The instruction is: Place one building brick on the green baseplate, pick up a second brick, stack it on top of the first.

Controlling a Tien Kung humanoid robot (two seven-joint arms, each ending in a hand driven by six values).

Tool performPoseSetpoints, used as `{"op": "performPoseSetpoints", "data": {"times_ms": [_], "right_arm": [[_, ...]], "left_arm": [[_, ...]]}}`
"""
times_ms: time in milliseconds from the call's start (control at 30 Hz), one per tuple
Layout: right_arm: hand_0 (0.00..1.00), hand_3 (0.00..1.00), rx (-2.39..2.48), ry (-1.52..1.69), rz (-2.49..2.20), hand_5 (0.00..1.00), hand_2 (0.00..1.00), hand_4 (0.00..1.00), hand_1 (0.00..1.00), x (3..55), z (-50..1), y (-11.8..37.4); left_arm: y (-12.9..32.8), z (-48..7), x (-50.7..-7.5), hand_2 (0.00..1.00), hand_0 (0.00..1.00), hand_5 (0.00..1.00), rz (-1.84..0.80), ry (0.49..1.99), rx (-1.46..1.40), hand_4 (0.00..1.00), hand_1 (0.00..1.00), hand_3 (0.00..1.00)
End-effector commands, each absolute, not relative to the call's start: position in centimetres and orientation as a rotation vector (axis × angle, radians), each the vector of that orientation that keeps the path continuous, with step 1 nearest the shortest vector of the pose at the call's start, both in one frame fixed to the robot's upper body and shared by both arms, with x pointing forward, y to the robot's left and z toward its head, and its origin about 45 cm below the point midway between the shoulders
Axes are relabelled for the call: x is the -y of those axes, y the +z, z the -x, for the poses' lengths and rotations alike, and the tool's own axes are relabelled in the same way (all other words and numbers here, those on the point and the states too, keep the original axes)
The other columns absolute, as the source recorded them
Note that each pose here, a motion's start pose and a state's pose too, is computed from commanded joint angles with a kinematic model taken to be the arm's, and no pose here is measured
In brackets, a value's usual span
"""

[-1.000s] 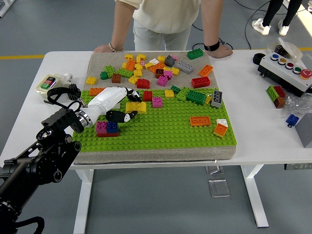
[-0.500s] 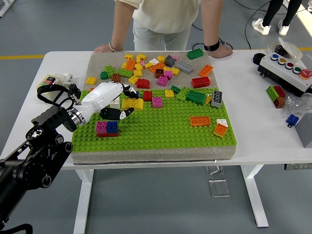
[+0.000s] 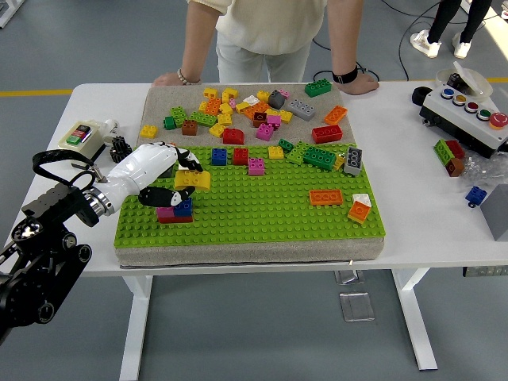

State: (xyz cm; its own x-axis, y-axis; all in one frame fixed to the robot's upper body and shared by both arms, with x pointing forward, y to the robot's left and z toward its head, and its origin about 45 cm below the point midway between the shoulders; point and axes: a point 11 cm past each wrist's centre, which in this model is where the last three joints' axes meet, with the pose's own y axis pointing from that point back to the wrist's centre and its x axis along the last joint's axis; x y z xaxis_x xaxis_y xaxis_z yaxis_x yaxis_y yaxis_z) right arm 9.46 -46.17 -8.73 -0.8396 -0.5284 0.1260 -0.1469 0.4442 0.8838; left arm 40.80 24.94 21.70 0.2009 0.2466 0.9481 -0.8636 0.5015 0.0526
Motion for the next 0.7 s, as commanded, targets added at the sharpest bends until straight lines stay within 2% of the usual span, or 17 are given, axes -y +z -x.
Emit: {"op": "performPoseSetpoints", "data": {"times_ms": [700], "right_arm": [[0.742,0.603,2.319,-1.364,-0.56,0.501,0.712,0.922,0.66,46.3,-9.0,-8.8]], "left_arm": [[21.9,-39.1,-27.2,0.563,0.76,0.002,-0.75,0.837,1.087,0.554,0.62,0.539]]}}
